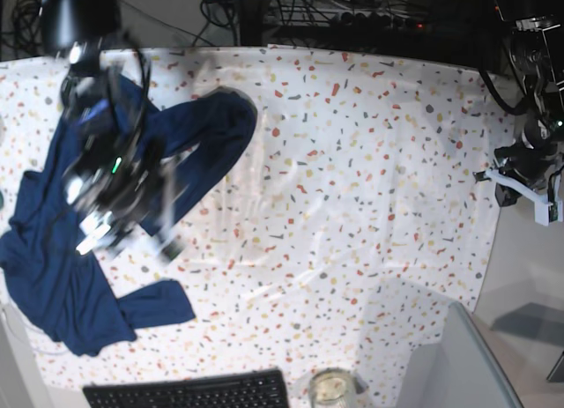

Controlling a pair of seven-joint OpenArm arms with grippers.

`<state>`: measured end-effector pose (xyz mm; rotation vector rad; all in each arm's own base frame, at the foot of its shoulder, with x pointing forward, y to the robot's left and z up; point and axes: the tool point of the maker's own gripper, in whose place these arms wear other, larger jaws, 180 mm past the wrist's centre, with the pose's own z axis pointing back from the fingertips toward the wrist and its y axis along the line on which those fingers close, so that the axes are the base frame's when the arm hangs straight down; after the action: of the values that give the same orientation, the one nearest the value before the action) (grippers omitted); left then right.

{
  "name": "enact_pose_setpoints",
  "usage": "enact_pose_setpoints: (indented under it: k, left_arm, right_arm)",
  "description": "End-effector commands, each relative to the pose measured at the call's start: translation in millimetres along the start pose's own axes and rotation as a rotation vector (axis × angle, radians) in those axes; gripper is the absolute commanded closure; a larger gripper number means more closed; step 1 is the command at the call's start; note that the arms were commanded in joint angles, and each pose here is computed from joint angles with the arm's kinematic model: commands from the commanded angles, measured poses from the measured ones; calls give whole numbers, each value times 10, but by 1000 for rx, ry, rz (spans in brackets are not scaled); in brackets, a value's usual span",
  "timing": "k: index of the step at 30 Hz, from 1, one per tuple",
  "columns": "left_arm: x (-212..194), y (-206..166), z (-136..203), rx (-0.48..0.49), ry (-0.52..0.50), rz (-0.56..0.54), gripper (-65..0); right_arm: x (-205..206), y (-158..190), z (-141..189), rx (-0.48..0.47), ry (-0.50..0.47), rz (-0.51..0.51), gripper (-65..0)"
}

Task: Layout the t-shirt on the table in an organized manner, then fold the t-shirt properly
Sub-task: 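Grasp a navy sleeve with the right gripper and lay it across the cloth, then grasp the shirt body with the right gripper and pull it outward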

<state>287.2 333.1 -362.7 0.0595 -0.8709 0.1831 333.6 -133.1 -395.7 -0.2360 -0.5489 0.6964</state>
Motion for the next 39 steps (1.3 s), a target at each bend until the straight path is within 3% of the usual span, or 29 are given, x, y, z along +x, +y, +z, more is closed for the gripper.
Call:
enact_pose_setpoints:
  k: [1, 7, 10, 13, 18, 20, 22, 25, 26, 30, 36, 39]
  left_arm:
    - [168, 20, 29, 1, -51, -12, 0]
    - [164, 16, 28, 0, -50, -11, 0]
    - [164, 16, 28, 0, -50, -11, 0]
    - [171, 25, 30, 2, -51, -14, 0]
    - [105, 68, -9, 9, -31, -1, 0]
    - [84, 73, -20, 10, -25, 4, 0]
    - [68, 78, -22, 11, -21, 5, 0]
    - [57, 90, -16, 13, -18, 2, 0]
    - [57, 90, -16, 13, -18, 2, 0]
    - [64, 89, -17, 13, -20, 2, 0]
    - [92, 53, -33, 5, -25, 1, 0]
    - [86, 44, -36, 3, -24, 1, 0]
  right_arm:
    - [37, -229, -95, -17, -12, -48, -389]
    - [-309, -713, -783, 28, 52, -244, -387]
    - [-503, -910, -947, -45, 54, -350, -387]
    - [-629, -995, -996, -87, 54, -381, -387]
    - [-728, -918, -1044, -71, 73, -389, -387]
    - [-753, -882, -1057, -67, 66, -389, -359]
    - [-825, -782, -1067, -55, 77, -378, -252]
    - [-796, -717, -1034, -56, 57, -365, -18]
    - [-777, -706, -1009, -62, 46, -359, 0]
    - [-641, -594, -885, -69, 3, -332, 0]
    - [-352, -199, -625, -13, -36, -143, 0]
    - [-244, -16, -539, 2, -61, -132, 0]
